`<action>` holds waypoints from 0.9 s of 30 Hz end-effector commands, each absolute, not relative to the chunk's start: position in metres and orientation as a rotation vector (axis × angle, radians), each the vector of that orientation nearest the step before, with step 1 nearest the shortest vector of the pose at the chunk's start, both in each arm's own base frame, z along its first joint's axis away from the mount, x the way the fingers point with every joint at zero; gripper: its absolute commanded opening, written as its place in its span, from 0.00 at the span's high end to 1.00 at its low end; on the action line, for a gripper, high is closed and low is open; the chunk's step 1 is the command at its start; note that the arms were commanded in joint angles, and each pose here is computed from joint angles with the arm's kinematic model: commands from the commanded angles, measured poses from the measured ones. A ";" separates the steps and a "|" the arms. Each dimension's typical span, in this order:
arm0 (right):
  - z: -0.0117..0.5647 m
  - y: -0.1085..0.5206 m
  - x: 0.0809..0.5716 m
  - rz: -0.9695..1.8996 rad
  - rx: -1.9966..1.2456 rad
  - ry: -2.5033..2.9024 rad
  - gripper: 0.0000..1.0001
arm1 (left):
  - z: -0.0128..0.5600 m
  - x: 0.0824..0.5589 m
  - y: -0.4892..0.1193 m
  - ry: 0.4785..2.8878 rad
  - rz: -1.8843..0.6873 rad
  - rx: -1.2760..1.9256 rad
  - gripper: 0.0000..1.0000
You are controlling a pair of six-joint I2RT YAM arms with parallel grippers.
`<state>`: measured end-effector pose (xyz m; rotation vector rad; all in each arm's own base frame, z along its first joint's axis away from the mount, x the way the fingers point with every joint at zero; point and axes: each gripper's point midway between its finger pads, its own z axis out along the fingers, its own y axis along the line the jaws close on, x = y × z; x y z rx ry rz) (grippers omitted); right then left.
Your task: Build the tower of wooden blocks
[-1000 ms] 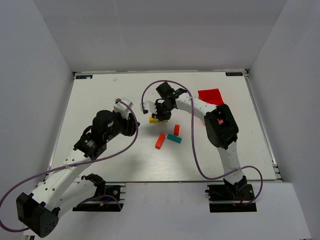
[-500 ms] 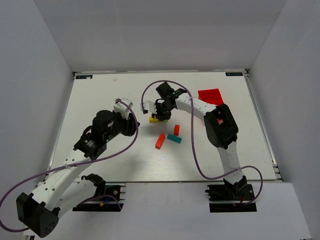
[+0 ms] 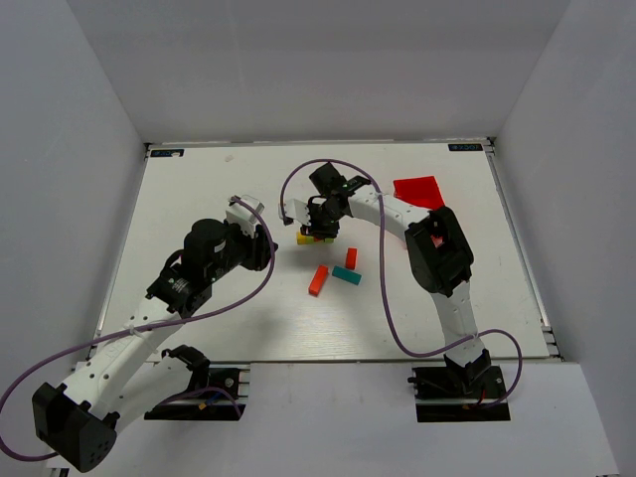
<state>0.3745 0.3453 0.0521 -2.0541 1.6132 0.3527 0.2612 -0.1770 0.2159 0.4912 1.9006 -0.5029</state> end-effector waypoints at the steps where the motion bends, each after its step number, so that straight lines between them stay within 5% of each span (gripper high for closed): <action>1: 0.058 0.353 0.382 0.339 -2.031 1.593 0.58 | 0.229 0.262 -0.175 1.861 -0.506 0.478 0.45; 27: 0.062 0.355 0.381 0.345 -2.015 1.588 0.38 | 0.229 0.262 -0.175 1.861 -0.506 0.478 0.45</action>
